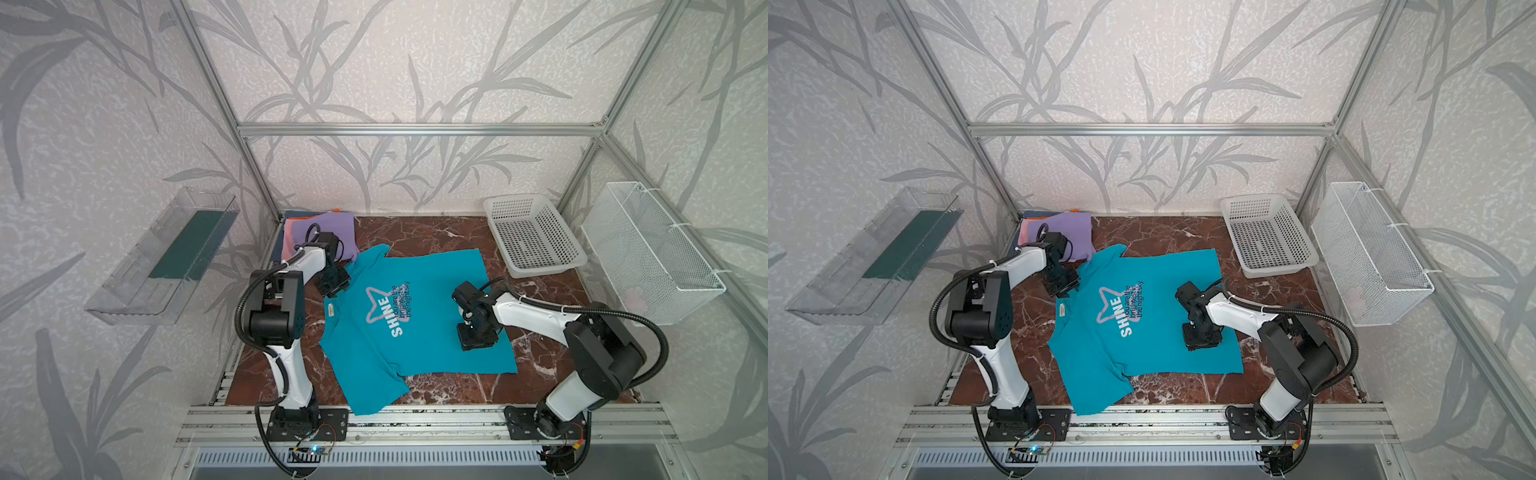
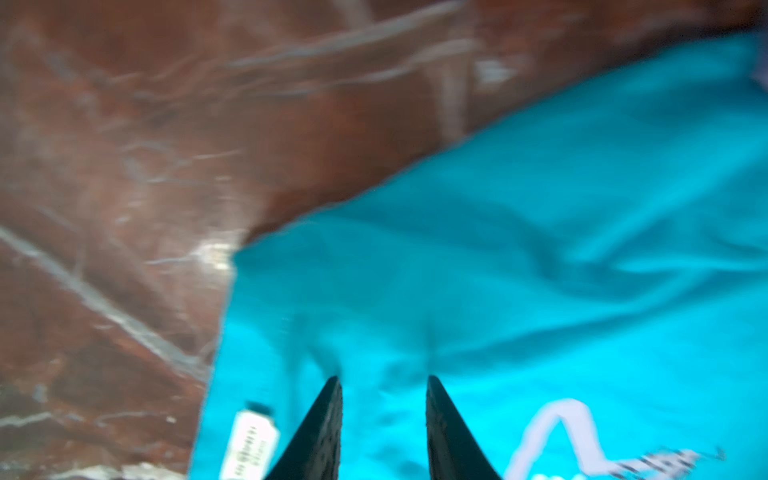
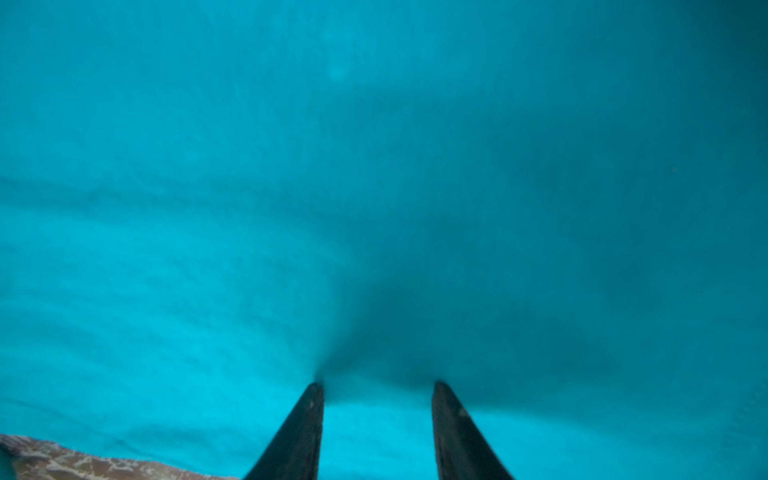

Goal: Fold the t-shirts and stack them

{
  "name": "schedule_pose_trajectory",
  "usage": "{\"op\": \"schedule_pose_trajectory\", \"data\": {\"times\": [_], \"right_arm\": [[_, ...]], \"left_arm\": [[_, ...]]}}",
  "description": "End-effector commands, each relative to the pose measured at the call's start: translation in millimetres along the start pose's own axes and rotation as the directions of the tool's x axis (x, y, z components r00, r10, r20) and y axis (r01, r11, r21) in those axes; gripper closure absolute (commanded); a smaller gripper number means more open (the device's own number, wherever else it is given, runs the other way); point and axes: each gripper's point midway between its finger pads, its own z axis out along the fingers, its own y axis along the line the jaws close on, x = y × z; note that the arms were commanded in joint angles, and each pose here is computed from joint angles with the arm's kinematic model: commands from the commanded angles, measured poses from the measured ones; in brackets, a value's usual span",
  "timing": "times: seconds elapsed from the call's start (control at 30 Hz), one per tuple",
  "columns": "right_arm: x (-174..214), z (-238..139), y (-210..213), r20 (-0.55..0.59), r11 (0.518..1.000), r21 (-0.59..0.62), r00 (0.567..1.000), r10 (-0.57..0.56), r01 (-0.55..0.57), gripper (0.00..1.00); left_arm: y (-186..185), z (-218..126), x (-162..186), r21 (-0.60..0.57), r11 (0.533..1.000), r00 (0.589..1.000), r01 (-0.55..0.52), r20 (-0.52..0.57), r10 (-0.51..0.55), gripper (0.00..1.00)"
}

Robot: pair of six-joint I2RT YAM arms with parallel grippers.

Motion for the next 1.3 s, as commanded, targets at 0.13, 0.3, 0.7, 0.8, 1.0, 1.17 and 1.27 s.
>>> {"op": "schedule_pose_trajectory", "data": {"times": [0.13,0.3,0.7,0.8,1.0,1.17,1.27], "right_arm": [[20,8,-46,0.002,0.963,-0.001,0.963,0.268,-0.268,0.54],[36,-5,-78,0.077,0.898,-0.010,0.895,0.440,-0.441,0.50],[11,-39,-54,0.148,0.894,-0.173,0.886,0.439,-0.414,0.49],[6,-46,-51,0.157,0.898,-0.177,0.889,0.429,-0.402,0.49],[1,-49,-49,0.167,0.898,-0.183,0.888,0.429,-0.399,0.49],[-3,-49,-45,0.163,0.901,-0.189,0.893,0.420,-0.389,0.49],[-7,-48,-43,0.165,0.904,-0.192,0.896,0.412,-0.381,0.49]], "left_arm": [[-77,-33,-17,0.079,0.986,0.988,-0.148,0.052,0.145,0.60],[-117,-30,-40,0.087,0.972,0.974,-0.219,0.084,0.212,0.53],[-155,30,-60,0.019,0.960,0.957,-0.281,0.078,0.278,0.41],[-157,39,-59,0.004,0.955,0.952,-0.296,0.079,0.294,0.44],[-158,30,-57,-0.032,0.946,0.940,-0.324,0.103,0.325,0.98],[-169,-35,-61,-0.080,0.924,0.891,-0.375,0.244,0.383,1.00],[-174,-79,-45,-0.150,0.891,0.831,-0.428,0.323,0.453,1.00]]}}
